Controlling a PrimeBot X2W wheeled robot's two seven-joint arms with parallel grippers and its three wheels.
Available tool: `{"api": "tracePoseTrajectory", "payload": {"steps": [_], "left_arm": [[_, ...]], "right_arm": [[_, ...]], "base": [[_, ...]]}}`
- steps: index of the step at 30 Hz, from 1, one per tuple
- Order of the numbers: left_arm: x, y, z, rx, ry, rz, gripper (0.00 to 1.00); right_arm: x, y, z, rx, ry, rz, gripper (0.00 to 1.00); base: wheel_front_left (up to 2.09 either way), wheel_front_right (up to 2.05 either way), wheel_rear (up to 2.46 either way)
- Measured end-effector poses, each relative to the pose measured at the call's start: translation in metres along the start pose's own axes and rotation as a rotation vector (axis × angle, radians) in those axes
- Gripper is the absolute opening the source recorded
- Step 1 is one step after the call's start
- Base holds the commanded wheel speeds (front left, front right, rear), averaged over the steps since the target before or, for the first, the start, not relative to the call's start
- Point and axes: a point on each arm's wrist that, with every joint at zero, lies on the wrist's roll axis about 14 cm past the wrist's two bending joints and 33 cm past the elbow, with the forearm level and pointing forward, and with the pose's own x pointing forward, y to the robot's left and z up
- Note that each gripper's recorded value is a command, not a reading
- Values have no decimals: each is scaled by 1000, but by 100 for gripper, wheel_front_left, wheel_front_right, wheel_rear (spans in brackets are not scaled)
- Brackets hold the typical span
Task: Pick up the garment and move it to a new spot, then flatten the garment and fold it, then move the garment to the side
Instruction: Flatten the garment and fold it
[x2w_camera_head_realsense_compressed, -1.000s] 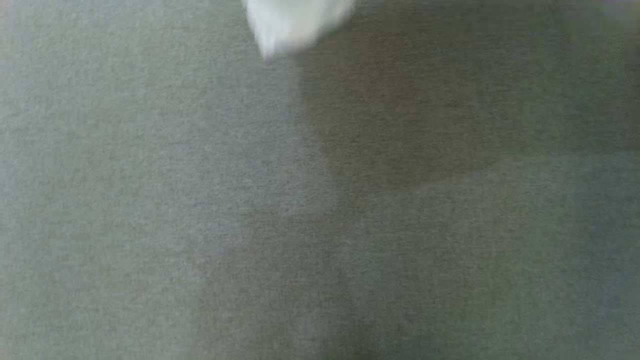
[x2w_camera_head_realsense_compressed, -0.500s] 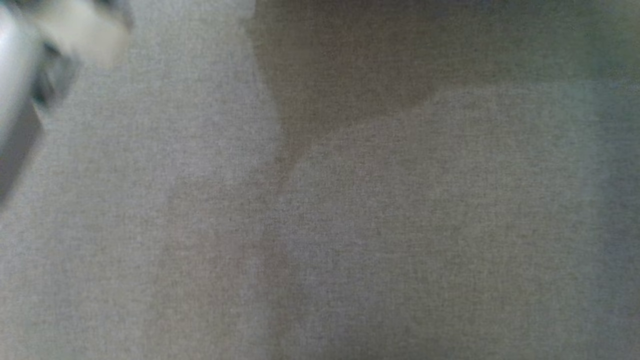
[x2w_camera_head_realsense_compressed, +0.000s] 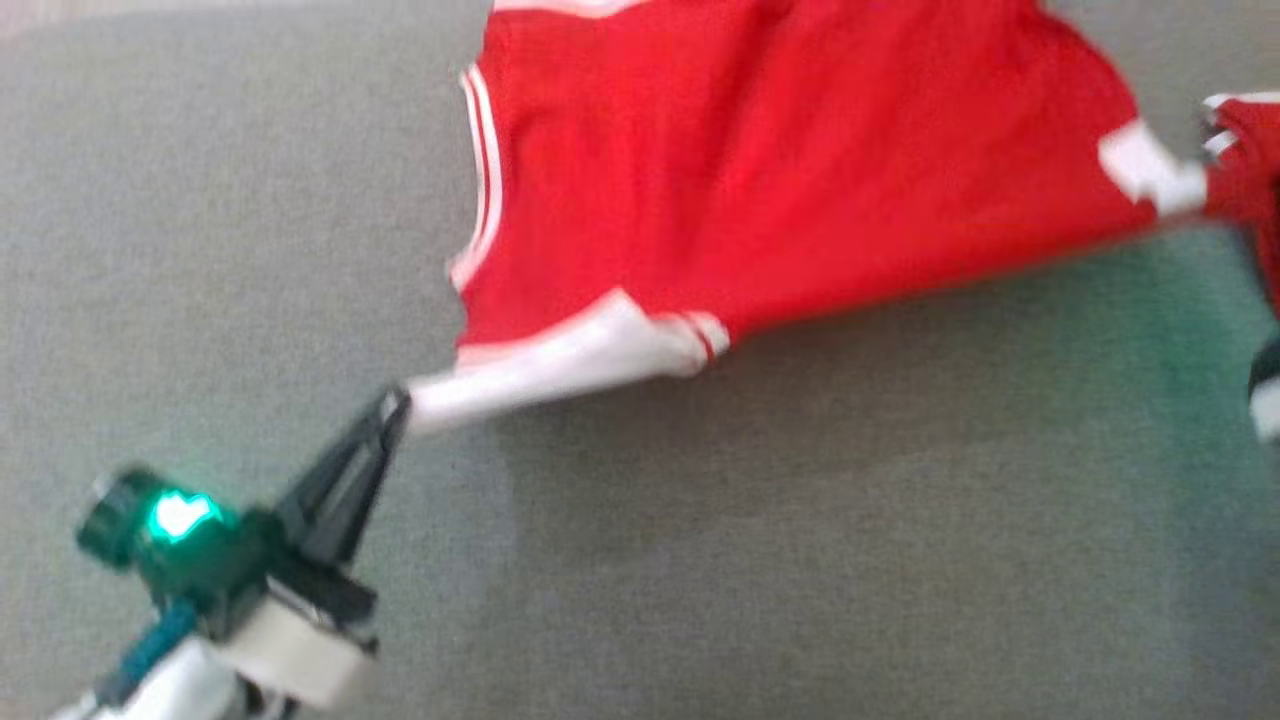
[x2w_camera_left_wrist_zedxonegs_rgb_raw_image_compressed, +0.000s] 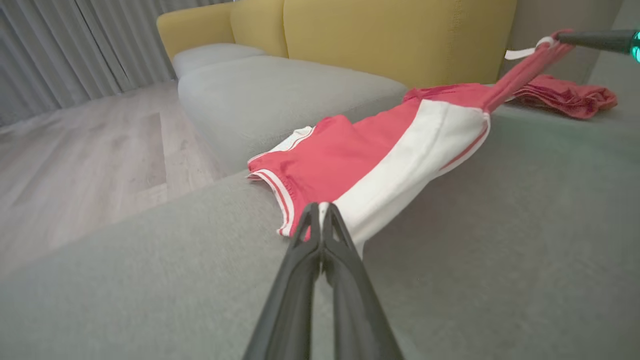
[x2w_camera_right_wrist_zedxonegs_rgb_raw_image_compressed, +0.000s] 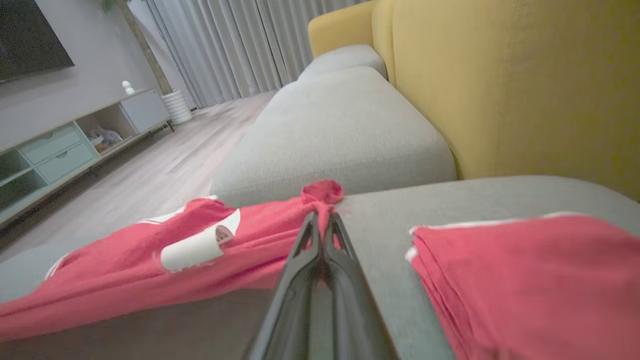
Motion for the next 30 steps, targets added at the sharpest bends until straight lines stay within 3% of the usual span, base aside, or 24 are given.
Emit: {"api": "tracePoseTrajectory", "payload": {"steps": [9, 16, 30], "left_arm": [[-29, -32, -16, -100, 59, -1, 0], [-8, -16, -13, 9, 37, -39, 0], [89, 41, 23, 310, -22, -111, 0]], "right_arm": [[-59, -9, -42, -3, 85, -52, 0], [-49, -6, -52, 26, 107, -72, 0], [24, 0, -46, -6, 115, -46, 0]], "base": [[0, 0, 0], [0, 0, 0], [0, 0, 0]]}}
